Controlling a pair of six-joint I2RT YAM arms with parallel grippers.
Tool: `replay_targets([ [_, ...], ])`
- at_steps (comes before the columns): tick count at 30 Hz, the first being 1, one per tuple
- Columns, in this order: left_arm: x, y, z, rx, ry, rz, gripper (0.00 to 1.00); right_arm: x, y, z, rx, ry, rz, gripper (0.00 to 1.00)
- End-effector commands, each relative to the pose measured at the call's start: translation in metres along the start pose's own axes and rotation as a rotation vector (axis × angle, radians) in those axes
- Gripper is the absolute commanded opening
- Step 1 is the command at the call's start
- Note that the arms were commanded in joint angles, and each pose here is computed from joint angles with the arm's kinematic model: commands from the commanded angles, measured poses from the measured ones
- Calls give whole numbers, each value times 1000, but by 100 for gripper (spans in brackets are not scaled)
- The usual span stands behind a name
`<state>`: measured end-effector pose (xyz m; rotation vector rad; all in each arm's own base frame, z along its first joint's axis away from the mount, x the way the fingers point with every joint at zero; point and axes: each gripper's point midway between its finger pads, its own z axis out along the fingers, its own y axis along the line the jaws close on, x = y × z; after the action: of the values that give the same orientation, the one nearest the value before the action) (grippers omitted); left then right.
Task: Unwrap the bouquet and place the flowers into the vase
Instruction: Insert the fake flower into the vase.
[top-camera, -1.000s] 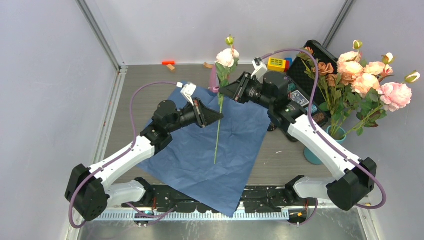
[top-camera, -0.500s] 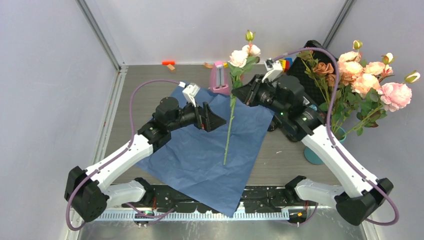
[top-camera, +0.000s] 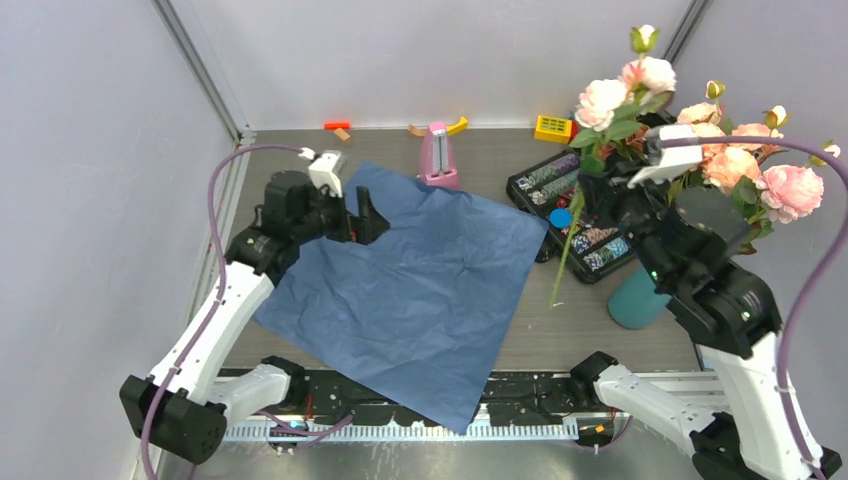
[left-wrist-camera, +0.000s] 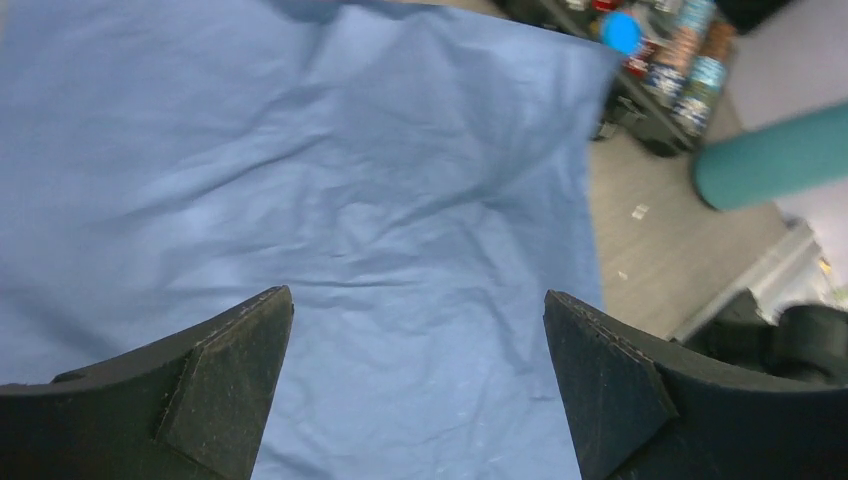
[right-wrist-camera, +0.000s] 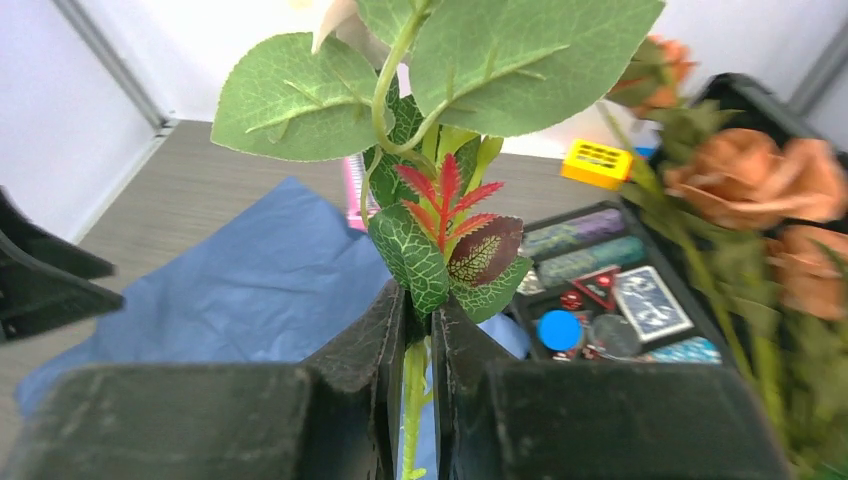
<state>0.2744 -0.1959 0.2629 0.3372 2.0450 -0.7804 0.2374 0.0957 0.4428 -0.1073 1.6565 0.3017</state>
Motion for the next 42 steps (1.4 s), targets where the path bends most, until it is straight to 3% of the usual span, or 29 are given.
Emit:
replay_targets([
  [1, 7, 53, -24, -186, 91, -15, 100, -12, -39, -31, 148, -9, -141, 0],
  [10, 16, 99, -33, -403, 86, 76, 100, -39, -107, -61, 537, -46, -285, 0],
  [16, 21, 104, -34, -422, 89, 77, 100, -62, -130, -68, 744, -92, -356, 0],
  [27, 23, 103, -37, -423, 81, 81, 100, -99, -129, -66, 792, -193, -400, 0],
  [35, 23, 102, -39, -420, 76, 83, 100, -98, -129, -44, 796, -170, -458, 0],
  [42, 23, 103, -40, -424, 75, 84, 100, -94, -156, -24, 819, -146, -439, 0],
])
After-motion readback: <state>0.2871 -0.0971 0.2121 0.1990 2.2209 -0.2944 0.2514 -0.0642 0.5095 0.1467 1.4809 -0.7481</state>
